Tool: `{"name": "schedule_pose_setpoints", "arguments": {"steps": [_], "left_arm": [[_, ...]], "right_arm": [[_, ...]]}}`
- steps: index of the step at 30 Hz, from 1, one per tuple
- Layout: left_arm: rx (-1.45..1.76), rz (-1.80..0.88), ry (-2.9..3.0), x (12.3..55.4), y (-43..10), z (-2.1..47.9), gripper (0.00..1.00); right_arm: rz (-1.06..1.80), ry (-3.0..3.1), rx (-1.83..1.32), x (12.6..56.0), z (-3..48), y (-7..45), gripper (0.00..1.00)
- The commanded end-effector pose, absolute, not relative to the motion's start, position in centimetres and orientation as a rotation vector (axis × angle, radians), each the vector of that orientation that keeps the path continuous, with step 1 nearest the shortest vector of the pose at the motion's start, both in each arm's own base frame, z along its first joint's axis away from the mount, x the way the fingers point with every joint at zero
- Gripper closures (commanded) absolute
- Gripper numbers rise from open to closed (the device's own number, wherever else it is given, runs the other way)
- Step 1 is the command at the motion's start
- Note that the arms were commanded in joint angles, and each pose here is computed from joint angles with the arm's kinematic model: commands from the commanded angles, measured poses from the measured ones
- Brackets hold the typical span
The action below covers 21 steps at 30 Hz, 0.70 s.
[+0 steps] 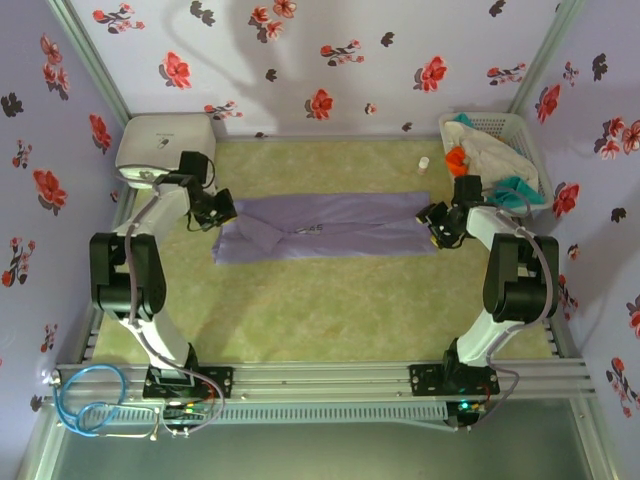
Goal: Fold and stack the t-shirts
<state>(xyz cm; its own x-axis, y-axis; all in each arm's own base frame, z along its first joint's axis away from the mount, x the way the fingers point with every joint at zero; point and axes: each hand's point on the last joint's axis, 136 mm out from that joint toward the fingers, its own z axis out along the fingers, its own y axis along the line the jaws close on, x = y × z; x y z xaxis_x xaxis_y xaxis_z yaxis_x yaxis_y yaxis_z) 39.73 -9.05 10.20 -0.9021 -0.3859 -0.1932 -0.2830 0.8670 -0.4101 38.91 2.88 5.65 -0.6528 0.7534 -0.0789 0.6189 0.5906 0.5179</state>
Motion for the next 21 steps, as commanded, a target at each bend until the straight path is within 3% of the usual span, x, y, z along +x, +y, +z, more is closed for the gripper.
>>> {"name": "schedule_pose_setpoints", "arguments": {"steps": [1, 6, 8, 12, 15, 21], "left_arm": [[-0.526, -0.583, 2.738, 41.6, -9.1, 10.5, 1.0], [-0.511, -0.569, 2.772, 43.3, -9.3, 9.4, 1.0], [-0.501, -0.558, 2.79, 43.9, -9.3, 9.0, 0.93], [-0.479, -0.539, 2.814, 45.1, -9.2, 9.0, 0.77], [-0.473, -0.486, 2.802, 45.4, -8.6, 10.0, 0.61], [-0.466, -0.511, 2.753, 44.4, -9.0, 12.8, 0.51]], "right_arm": [[0.689, 2.456, 1.07, 40.1, 7.5, 2.3, 0.35], [0.687, 2.511, 0.984, 38.9, 8.0, 3.8, 0.31], [0.665, 2.538, 0.915, 38.2, 8.4, 4.7, 0.3], [0.599, 2.564, 0.821, 36.7, 9.1, 5.8, 0.19], [0.564, 2.557, 0.766, 35.8, 10.0, 6.2, 0.01], [0.515, 2.546, 0.616, 34.6, 11.6, 7.2, 0.01]]}}
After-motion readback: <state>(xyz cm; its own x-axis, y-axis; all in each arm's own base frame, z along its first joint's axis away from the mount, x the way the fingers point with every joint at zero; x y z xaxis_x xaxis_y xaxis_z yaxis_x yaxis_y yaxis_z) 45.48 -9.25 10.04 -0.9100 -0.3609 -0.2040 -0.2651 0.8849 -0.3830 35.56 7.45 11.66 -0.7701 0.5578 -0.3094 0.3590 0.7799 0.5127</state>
